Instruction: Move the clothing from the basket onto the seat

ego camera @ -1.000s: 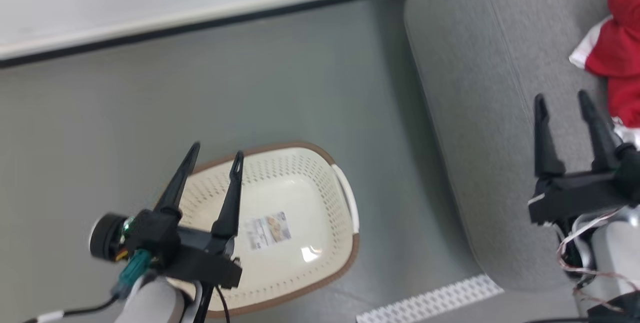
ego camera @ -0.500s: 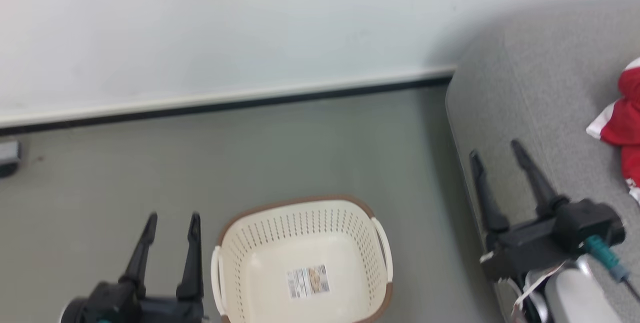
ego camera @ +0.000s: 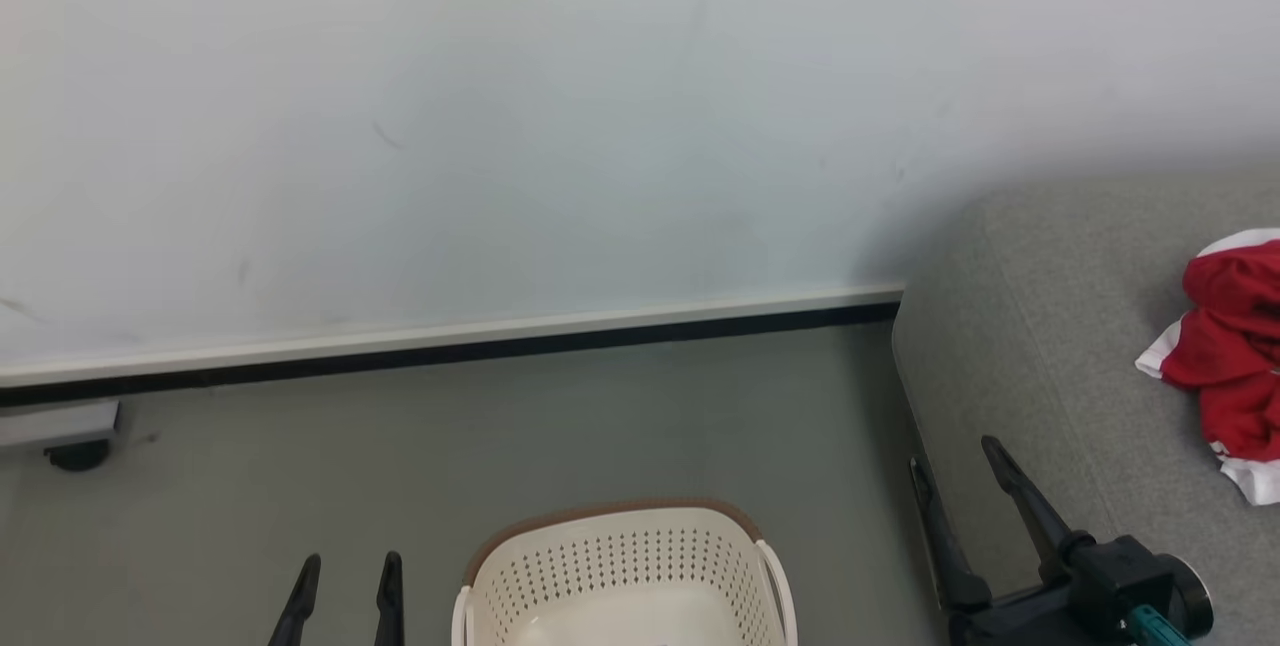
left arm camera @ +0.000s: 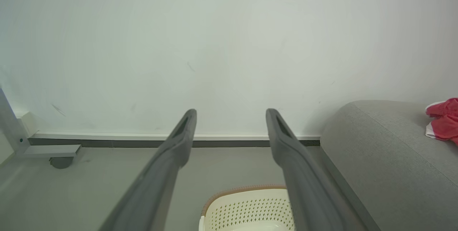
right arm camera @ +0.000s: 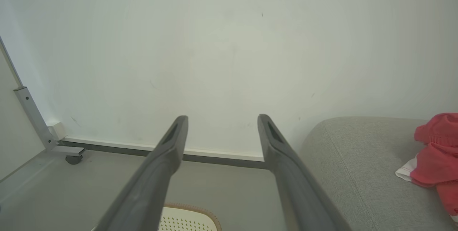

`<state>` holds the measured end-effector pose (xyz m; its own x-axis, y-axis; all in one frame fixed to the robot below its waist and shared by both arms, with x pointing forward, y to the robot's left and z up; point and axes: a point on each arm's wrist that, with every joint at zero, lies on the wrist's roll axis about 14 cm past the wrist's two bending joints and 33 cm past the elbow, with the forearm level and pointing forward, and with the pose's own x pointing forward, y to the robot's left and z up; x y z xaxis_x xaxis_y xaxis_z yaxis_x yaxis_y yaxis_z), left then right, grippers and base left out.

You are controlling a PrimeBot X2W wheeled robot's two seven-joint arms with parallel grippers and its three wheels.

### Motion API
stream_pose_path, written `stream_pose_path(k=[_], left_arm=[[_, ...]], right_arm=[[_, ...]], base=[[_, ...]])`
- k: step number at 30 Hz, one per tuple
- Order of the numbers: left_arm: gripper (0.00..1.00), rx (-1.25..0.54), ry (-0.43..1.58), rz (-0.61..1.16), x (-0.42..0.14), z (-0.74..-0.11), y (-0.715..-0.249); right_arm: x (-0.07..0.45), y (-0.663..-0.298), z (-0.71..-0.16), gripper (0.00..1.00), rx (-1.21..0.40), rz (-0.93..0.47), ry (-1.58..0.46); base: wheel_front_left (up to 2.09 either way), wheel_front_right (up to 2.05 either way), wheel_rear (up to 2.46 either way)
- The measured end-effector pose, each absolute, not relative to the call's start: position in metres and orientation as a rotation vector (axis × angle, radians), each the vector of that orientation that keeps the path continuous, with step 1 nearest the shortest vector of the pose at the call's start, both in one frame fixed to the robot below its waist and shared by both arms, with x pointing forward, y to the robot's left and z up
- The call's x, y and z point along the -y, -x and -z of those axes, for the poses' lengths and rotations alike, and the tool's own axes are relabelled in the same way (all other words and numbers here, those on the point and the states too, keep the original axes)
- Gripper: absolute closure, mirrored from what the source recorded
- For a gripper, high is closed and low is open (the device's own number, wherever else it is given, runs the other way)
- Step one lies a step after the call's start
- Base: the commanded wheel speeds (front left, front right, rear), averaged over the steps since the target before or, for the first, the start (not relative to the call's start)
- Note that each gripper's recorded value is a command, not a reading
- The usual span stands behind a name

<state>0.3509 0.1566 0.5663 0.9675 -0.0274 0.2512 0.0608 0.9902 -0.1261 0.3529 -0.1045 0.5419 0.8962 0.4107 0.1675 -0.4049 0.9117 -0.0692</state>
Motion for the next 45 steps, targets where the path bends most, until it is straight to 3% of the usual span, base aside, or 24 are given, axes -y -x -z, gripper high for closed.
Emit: stream_pose_path(k=[24, 25, 33, 45], left_arm=[[0.00, 0.225, 0.059, 0.067, -0.160, -0.551, -0.329], [1.00, 0.224, 0.053, 0.065, -0.161, -0.550, -0.329], [1.00, 0.141, 0.077, 0.064, -0.159, -0.526, -0.329], [1.00, 0.076, 0.311, 0.037, -0.163, -0.515, -0.341]], right_arm=[[0.118, -0.325, -0.540, 0.00, 0.184, -0.357, -0.003], [0.117, -0.325, -0.539, 1.00, 0.180, -0.358, -0.004], [0.120, -0.317, -0.505, 1.00, 0.070, -0.341, -0.032], [0.146, -0.334, -0.503, 1.00, 0.015, -0.233, -0.254]], base=[[0.00, 0.00, 0.00], [0.00, 0.00, 0.00], [0.00, 0.00, 0.00], [0.00, 0.00, 0.00]])
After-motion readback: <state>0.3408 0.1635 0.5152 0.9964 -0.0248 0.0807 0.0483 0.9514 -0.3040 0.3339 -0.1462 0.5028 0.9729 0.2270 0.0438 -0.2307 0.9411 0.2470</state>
